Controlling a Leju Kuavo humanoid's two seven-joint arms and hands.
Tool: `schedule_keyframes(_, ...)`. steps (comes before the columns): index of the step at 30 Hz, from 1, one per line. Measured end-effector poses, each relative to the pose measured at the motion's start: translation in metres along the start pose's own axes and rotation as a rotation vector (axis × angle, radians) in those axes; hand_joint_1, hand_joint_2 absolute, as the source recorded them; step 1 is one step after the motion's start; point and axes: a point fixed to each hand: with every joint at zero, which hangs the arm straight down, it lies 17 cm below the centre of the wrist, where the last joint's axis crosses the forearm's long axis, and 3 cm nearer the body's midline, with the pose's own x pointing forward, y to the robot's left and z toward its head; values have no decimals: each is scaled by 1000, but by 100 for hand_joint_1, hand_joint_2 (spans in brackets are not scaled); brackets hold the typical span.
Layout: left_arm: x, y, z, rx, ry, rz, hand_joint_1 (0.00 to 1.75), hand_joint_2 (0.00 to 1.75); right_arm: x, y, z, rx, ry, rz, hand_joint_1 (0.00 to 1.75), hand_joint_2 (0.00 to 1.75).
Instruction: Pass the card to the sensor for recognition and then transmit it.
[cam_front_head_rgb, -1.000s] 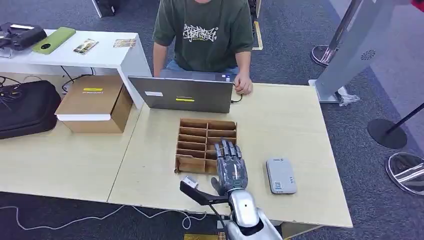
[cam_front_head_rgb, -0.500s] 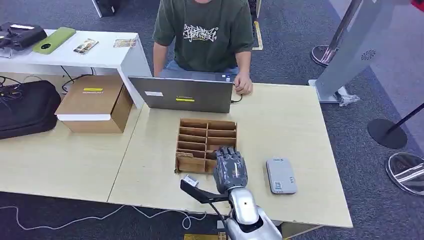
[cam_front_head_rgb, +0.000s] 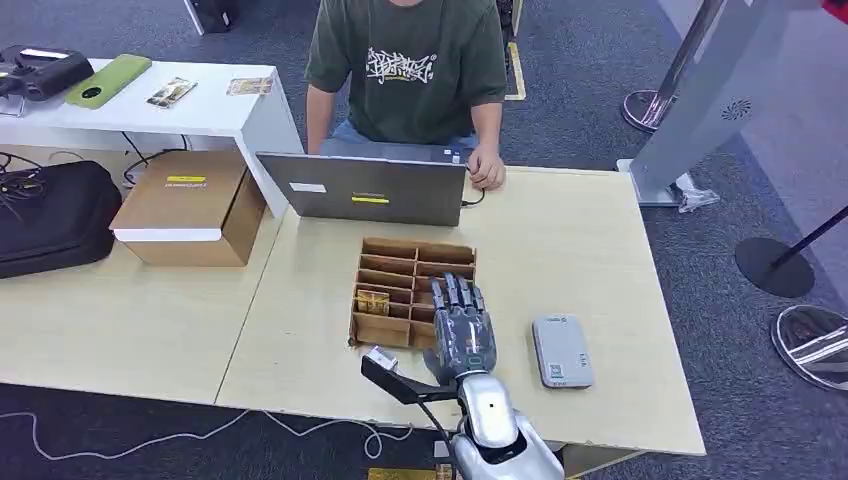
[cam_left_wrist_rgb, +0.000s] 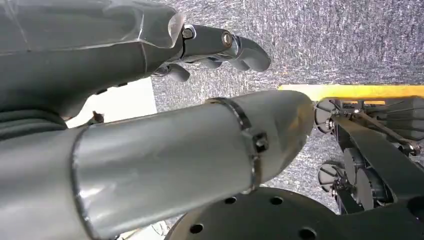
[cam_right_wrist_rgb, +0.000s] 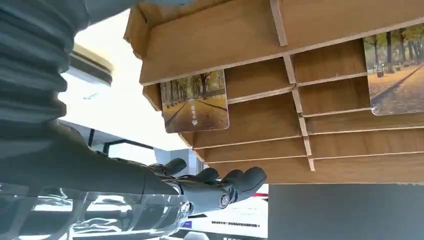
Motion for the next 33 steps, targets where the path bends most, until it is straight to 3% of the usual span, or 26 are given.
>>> schedule_keyframes(6, 0, 0, 0, 0, 0, -3, 0, 0, 1, 0, 0, 0, -7, 0, 5, 175)
schedule_keyframes(7, 0, 0, 0, 0, 0, -3, 0, 0, 1, 0, 0, 0, -8, 0, 45, 175)
schedule_keyframes(8, 0, 0, 0, -1, 0, -3, 0, 0, 2, 0, 0, 0, -9, 0, 45, 175)
schedule_keyframes(10, 0, 0, 0, -1, 0, -3, 0, 0, 2, 0, 0, 1, -13, 0, 143, 175)
schedule_keyframes(11, 0, 0, 0, -1, 0, -3, 0, 0, 3, 0, 0, 1, -15, 0, 161, 175)
schedule_keyframes(13, 0, 0, 0, -1, 0, -2, 0, 0, 3, 0, 0, 4, -15, 1, 168, 175)
schedule_keyframes(17, 0, 0, 0, 0, 0, 0, 0, 0, 2, 0, 0, 8, -2, 4, 145, 175)
schedule_keyframes(18, 0, 0, 0, 0, 0, 0, 0, 0, 3, -1, 0, 6, -4, 4, 98, 175)
schedule_keyframes(19, 0, 0, 0, 0, 0, 0, 0, 0, 3, -2, 0, 4, -2, 4, 0, 175)
schedule_keyframes(33, 0, 1, 0, 1, -1, 0, 0, 0, 10, -13, -1, -20, -8, 3, 0, 175)
